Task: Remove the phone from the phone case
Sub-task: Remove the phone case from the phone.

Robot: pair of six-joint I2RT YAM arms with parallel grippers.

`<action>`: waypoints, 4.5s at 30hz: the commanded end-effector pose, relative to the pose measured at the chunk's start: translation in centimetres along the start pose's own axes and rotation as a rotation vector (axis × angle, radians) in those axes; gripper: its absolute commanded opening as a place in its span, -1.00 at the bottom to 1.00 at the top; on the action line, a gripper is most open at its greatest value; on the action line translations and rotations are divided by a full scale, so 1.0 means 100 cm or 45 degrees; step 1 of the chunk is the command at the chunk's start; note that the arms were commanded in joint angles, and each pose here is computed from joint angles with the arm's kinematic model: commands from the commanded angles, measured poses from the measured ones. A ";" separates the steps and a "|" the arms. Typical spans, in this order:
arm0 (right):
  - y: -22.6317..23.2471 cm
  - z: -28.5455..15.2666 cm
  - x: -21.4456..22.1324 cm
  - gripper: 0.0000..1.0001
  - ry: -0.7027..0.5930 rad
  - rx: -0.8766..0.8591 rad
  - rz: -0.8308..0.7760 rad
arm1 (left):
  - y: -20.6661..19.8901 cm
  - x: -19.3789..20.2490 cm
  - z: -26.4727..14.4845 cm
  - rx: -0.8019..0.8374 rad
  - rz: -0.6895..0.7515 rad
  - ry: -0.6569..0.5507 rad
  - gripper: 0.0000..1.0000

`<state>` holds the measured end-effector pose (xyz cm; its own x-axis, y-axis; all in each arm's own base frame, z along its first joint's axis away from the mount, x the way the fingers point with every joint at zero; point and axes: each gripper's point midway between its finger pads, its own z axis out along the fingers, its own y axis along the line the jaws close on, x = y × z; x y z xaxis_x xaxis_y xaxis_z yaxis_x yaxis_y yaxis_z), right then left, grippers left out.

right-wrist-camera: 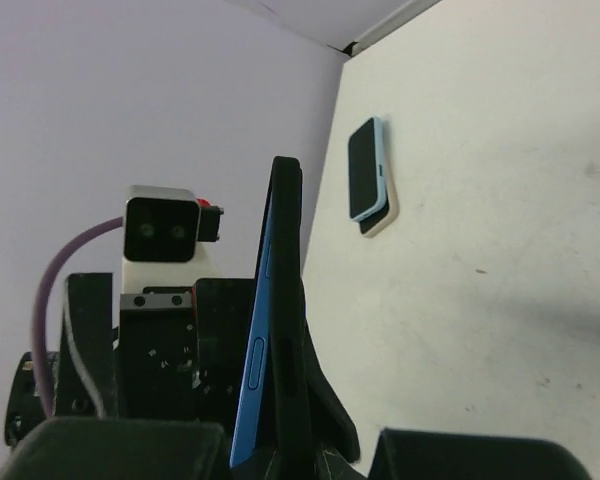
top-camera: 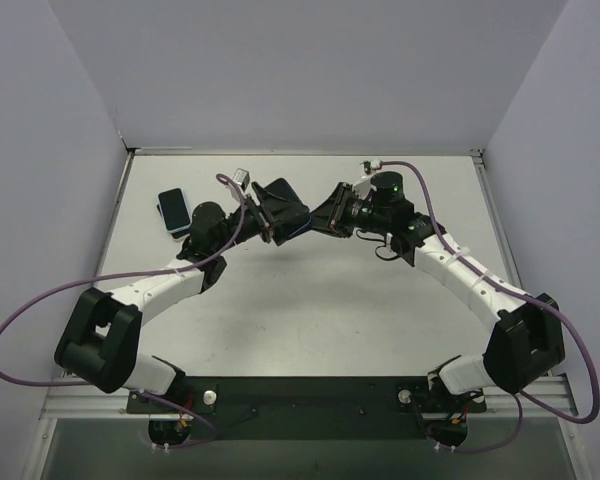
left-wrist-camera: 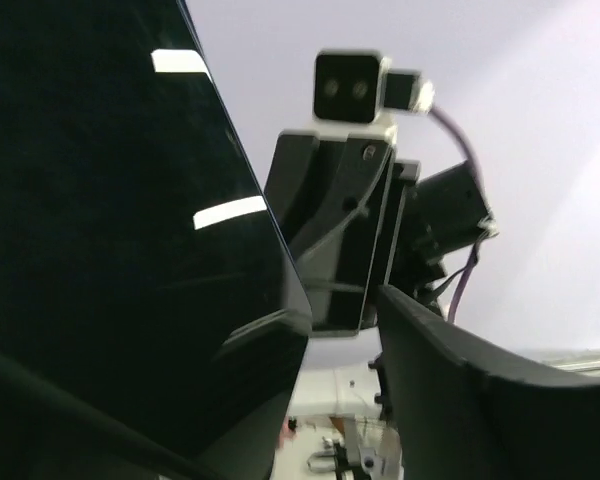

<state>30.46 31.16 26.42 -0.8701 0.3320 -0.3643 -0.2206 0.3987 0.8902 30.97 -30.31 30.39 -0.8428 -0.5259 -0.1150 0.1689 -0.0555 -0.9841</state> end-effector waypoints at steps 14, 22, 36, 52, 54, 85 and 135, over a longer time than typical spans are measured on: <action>-0.044 -0.061 -0.031 -1.00 -0.240 0.500 -0.349 | 0.083 0.051 -0.025 -0.518 0.361 0.302 0.95; -0.084 -0.063 -0.008 -1.00 -0.189 0.692 -0.444 | 0.106 0.050 -0.037 -0.625 0.378 0.269 0.95; -0.179 -0.057 0.069 -1.00 -0.152 1.088 -0.891 | 0.117 0.019 -0.077 -0.690 0.280 0.063 0.95; -0.225 -0.027 0.096 -0.54 -0.082 1.127 -0.808 | 0.127 0.023 -0.075 -0.691 0.240 0.104 0.95; -0.231 -0.022 0.102 -0.56 -0.059 1.122 -0.785 | 0.128 0.024 -0.074 -0.691 0.233 0.111 0.95; -0.319 0.012 0.158 -0.65 0.442 1.280 -0.524 | 0.141 0.000 -0.097 -0.799 0.297 0.063 0.93; -0.174 -0.087 0.046 -1.00 0.180 1.289 -0.533 | 0.142 0.024 -0.058 -0.781 0.159 0.100 0.89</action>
<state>25.27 23.92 12.20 -0.9184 0.0900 -0.3852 -0.0837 0.9076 0.4115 27.26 -28.08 14.29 -0.8953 -0.4184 -0.1529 -0.0510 0.4373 -0.8979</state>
